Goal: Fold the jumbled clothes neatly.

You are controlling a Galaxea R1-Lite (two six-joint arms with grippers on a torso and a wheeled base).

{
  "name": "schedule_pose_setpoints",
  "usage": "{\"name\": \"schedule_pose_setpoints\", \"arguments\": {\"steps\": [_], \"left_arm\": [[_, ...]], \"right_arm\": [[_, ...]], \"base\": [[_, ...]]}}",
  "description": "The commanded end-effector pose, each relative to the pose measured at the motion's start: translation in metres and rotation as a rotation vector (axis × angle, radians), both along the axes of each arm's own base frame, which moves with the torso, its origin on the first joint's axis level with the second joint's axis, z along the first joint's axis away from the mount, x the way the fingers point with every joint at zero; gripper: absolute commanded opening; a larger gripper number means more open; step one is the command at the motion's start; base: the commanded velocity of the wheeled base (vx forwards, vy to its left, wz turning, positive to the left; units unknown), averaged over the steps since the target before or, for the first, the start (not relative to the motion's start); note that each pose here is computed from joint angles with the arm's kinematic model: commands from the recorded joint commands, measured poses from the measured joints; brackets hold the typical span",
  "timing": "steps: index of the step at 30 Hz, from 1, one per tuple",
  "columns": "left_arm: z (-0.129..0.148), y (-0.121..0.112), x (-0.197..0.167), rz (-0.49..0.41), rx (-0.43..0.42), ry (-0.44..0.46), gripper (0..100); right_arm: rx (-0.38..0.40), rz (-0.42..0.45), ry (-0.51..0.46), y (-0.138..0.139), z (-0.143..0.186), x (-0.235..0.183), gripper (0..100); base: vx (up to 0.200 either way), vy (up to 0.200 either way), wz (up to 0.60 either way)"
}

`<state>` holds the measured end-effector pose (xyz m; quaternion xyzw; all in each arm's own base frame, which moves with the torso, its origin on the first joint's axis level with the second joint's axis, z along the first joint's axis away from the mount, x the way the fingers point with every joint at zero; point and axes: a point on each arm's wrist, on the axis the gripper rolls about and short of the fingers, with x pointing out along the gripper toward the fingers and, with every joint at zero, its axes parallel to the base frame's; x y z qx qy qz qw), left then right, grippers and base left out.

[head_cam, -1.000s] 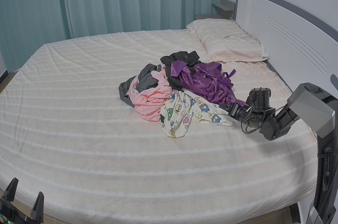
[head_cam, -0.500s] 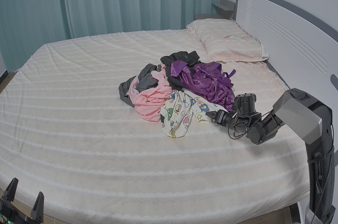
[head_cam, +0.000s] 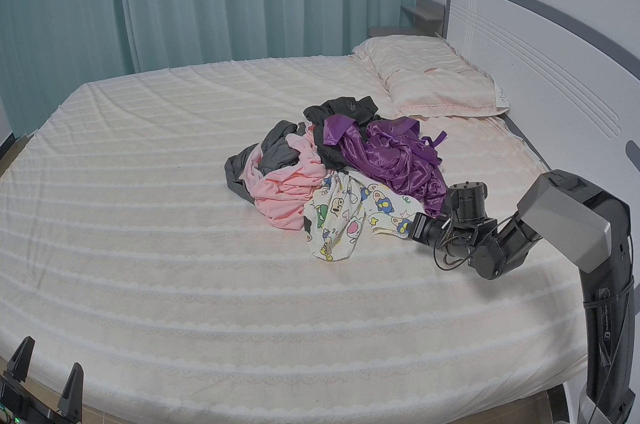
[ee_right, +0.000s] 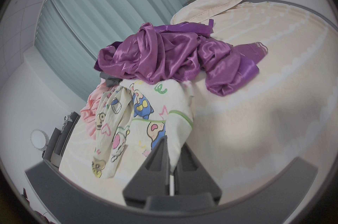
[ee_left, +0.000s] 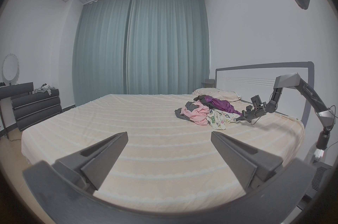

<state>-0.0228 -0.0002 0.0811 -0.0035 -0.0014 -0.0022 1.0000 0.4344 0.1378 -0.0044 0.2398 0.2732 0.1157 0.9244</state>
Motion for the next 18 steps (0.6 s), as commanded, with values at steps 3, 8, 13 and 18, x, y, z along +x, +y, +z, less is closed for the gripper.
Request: {"name": "schedule_pose_setpoints", "arguments": {"steps": [3, 8, 13, 18], "left_arm": [[-0.005, 0.0, 0.0, 0.0, -0.001, 0.0, 100], [-0.005, 0.0, 0.0, 0.0, -0.001, 0.0, 100], [-0.005, 0.0, 0.0, -0.002, 0.004, 0.0, 100], [-0.005, 0.0, 0.0, 0.0, 0.001, 0.0, 100]], "right_arm": [[0.099, 0.052, -0.013, -0.017, 0.044, -0.06, 0], [0.166, 0.101, -0.035, -0.023, 0.054, -0.108, 0], [0.172, 0.153, -0.029, -0.025, 0.057, -0.156, 0], [0.215, 0.203, -0.012, -0.03, 0.065, -0.201, 0]], "base": [[0.0, 0.0, 0.0], [0.0, 0.0, 0.0], [0.0, 0.0, 0.0], [0.0, 0.0, 0.0]]}}
